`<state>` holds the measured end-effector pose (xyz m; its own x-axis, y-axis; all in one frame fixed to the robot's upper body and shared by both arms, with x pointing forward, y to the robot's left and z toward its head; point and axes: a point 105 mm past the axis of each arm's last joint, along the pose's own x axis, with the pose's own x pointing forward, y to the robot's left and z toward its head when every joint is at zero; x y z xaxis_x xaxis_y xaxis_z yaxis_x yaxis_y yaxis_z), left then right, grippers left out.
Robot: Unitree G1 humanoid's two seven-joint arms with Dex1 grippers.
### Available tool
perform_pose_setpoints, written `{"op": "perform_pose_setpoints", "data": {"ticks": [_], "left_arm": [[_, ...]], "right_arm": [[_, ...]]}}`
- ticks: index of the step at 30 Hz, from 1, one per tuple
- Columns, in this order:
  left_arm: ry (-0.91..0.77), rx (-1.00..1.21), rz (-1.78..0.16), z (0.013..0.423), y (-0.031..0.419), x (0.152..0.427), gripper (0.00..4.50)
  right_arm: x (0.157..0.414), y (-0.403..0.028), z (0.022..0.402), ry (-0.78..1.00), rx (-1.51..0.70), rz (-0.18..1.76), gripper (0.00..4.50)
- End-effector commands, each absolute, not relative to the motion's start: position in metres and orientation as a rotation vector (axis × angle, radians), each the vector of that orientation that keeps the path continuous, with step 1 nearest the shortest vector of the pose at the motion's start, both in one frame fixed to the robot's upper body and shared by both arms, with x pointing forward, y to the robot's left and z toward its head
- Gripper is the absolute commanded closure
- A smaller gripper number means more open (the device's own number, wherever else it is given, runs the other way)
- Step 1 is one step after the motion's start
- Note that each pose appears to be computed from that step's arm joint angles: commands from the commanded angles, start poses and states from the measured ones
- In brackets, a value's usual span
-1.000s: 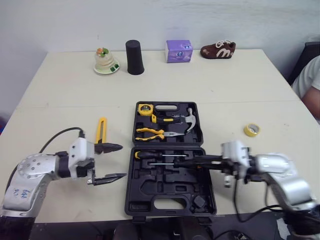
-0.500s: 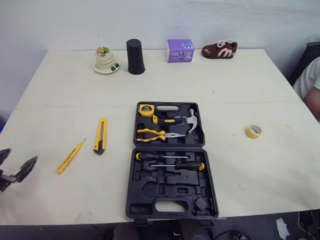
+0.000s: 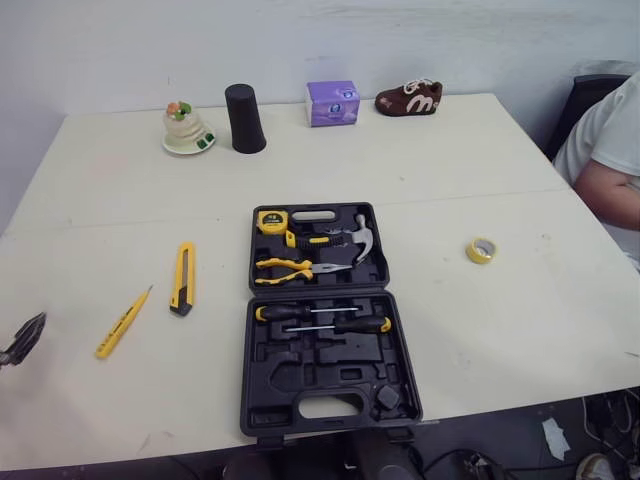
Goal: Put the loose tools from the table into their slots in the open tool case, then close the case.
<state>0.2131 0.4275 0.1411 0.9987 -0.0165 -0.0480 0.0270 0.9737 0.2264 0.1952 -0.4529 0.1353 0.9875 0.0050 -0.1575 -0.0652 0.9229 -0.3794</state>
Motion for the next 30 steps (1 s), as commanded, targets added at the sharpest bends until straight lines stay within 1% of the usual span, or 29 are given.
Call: {"op": "perform_pose_setpoints", "data": {"ticks": [1,4,6,8,10,14,17,21,24,29,30], "left_arm": [[-0.009,0.238,-0.161,0.169,0.399,0.226,0.00],[0.144,0.202,-0.301,0.157,0.370,0.231,0.00],[0.218,0.172,-0.337,0.151,0.359,0.233,0.00],[0.302,0.117,-0.347,0.144,0.349,0.233,0.00],[0.382,0.129,-0.323,0.134,0.346,0.233,0.00],[0.483,0.152,-0.280,0.115,0.349,0.232,0.00],[0.507,0.134,-0.278,0.106,0.345,0.233,0.00],[0.530,0.135,-0.300,0.097,0.337,0.235,0.00],[0.541,0.110,-0.321,0.091,0.332,0.236,0.88],[0.507,0.056,-0.339,0.093,0.324,0.240,3.16],[0.501,0.054,-0.339,0.093,0.324,0.240,3.71]], "right_arm": [[0.220,-0.394,0.159,0.028,-0.348,0.293,0.04],[0.234,-0.332,0.182,-0.149,-0.328,0.521,0.04],[0.238,-0.306,0.188,-0.193,-0.325,0.614,0.04],[0.244,-0.278,0.195,-0.230,-0.333,0.706,0.04],[0.249,-0.250,0.207,-0.293,-0.305,0.791,0.04],[0.244,-0.194,0.215,-0.370,-0.330,1.041,0.04],[0.239,-0.169,0.217,-0.404,-0.354,1.156,0.04],[0.232,-0.149,0.211,-0.398,-0.393,1.286,0.04],[0.230,-0.145,0.208,-0.388,-0.395,1.308,0.00],[0.229,-0.145,0.205,-0.367,-0.404,1.295,0.00],[0.228,-0.146,0.204,-0.363,-0.405,1.292,0.00]]}}
